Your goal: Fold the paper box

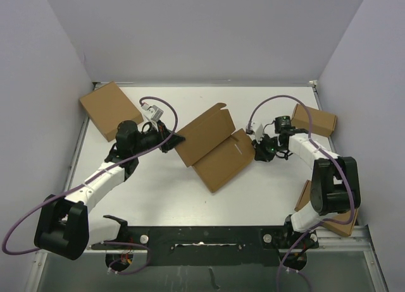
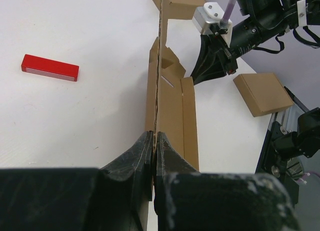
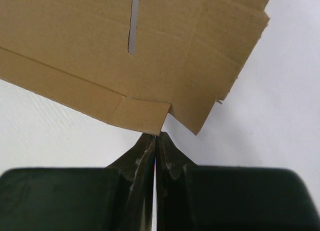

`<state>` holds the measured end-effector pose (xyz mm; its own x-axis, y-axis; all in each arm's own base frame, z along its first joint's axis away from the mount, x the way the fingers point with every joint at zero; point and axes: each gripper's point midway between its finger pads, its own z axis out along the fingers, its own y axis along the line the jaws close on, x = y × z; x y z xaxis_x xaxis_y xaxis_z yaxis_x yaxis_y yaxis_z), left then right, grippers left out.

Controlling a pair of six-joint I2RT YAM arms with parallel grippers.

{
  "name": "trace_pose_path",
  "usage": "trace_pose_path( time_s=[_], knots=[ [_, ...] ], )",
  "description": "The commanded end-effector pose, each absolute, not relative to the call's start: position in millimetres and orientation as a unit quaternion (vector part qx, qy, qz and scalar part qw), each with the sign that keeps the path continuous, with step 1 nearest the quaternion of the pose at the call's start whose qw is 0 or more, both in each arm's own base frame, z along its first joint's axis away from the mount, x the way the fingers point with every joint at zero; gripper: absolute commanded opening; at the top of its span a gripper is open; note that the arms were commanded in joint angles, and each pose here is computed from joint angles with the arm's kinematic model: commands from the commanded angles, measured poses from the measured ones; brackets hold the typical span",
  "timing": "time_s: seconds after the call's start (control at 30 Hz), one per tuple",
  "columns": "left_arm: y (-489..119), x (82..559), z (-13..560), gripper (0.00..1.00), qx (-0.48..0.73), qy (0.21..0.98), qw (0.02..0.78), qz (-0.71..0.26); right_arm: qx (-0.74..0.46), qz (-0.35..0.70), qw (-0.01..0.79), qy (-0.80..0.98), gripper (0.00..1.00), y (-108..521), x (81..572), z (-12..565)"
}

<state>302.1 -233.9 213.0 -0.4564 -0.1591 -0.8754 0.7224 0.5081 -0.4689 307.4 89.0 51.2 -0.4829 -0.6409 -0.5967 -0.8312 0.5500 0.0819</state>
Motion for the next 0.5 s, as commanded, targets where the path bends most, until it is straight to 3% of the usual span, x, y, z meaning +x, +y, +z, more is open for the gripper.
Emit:
trace_pose_path(
  time_s=[0.0, 0.23, 0.47],
  knots=[
    [-233.3, 299.9, 244.0, 0.0, 0.216, 0.684, 0.523, -0.461, -0.441, 0.149, 0.278, 0.84, 0.0, 91.3, 325.8, 56.8],
    [-237.9, 301.6, 241.5, 0.0, 0.218, 0.681, 0.514, -0.473, -0.467, 0.138, 0.294, 0.823, 0.0, 105.5, 331.1, 61.1],
    [-238.4, 306.2, 238.8, 0.0, 0.209, 0.684, 0.513, -0.474, -0.522, 0.21, 0.287, 0.775, 0.0, 146.4, 304.4, 64.4]
  ],
)
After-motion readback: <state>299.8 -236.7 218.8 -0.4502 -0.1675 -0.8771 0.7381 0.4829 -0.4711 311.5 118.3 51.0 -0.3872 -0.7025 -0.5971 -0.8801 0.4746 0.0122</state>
